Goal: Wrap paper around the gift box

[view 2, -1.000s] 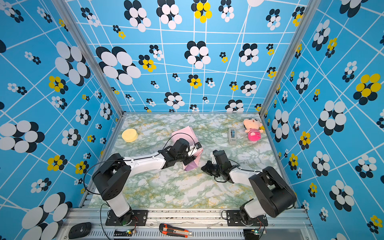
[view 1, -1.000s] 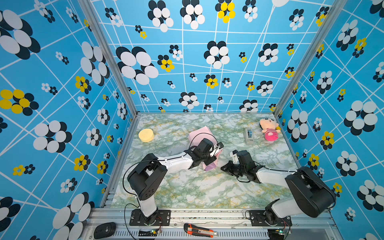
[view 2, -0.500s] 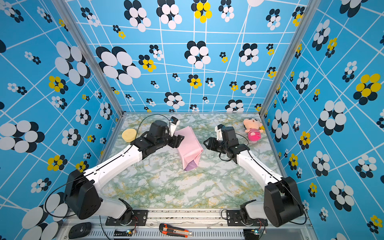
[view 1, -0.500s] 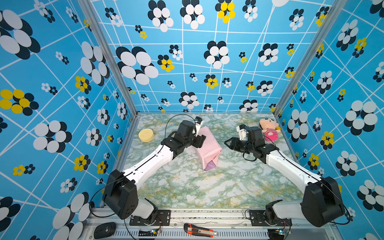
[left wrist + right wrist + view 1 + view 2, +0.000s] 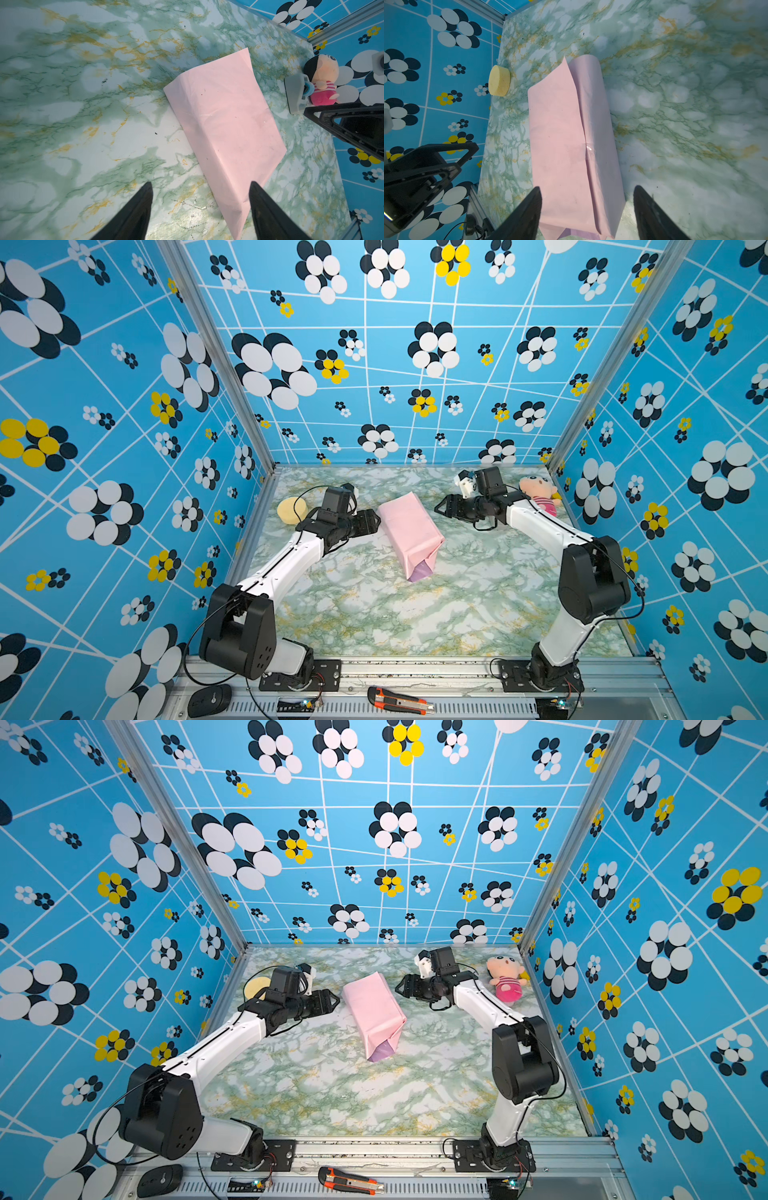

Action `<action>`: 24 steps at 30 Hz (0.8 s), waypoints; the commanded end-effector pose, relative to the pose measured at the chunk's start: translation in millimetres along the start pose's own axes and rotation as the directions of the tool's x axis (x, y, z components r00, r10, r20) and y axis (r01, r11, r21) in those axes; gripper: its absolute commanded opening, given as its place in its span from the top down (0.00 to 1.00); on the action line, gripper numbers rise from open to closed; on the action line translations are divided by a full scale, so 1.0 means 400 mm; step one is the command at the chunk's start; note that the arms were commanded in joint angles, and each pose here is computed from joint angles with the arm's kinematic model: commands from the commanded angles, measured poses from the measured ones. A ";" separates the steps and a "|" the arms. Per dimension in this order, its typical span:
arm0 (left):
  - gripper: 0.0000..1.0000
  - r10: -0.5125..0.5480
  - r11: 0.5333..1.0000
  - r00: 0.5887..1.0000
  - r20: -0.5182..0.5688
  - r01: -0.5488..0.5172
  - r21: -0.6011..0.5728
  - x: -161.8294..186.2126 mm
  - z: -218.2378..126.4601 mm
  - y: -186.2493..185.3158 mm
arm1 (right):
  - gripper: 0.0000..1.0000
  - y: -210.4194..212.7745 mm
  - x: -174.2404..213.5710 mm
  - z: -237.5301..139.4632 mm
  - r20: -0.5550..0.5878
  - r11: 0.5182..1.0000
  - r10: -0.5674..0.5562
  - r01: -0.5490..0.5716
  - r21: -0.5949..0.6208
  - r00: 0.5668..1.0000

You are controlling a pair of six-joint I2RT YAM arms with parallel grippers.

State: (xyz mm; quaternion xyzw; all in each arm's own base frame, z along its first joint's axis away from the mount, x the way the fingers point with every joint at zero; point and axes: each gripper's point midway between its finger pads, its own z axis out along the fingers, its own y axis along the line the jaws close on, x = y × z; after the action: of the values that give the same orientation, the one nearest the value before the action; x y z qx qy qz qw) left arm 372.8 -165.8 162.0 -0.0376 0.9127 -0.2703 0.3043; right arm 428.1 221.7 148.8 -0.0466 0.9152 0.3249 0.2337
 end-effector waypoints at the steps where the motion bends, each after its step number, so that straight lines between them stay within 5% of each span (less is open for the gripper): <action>1: 0.26 -0.066 0.997 0.997 -0.030 0.067 0.030 0.012 0.023 0.009 | 0.28 0.017 -0.005 0.022 -0.057 0.999 0.007 -0.010 -0.051 0.998; 24: 0.26 -0.104 0.991 0.991 -0.086 0.111 0.077 0.010 0.121 0.004 | 0.28 0.030 0.047 0.107 -0.166 0.992 0.054 -0.072 -0.105 0.985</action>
State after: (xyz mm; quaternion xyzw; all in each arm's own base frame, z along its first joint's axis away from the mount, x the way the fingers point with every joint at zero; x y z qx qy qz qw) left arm 387.1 -178.3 116.6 -0.0691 0.9182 -0.3043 0.2440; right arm 431.6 255.2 116.5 -0.0578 0.9126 0.3731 0.1571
